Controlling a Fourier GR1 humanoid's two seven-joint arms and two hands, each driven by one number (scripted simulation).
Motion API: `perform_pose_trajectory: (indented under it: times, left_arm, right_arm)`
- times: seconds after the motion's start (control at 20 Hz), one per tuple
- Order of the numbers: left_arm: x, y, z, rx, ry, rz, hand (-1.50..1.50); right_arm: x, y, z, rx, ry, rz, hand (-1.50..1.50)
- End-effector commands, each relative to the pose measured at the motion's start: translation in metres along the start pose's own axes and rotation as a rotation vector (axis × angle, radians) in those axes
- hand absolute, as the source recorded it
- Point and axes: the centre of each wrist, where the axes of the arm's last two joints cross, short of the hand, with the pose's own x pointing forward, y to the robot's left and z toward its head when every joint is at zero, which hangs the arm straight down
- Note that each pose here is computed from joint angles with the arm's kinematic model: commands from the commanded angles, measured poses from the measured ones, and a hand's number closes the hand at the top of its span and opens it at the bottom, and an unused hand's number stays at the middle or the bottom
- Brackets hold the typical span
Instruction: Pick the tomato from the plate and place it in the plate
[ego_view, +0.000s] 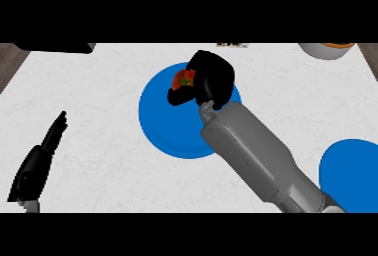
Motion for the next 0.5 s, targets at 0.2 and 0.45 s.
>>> perform_pose_trajectory:
  times: [0.2,0.45]
  left_arm:
    - [-0.005,-0.008,0.002,-0.003,0.008,0.005,0.0]
    - [-0.002,-0.012,0.003,0.008,0.001,0.017,0.0]
  right_arm:
    - [-0.019,0.037,-0.013,-0.047,0.146,-0.1,-1.5]
    - [-0.008,0.024,-0.013,-0.172,0.063,-0.308,-1.5]
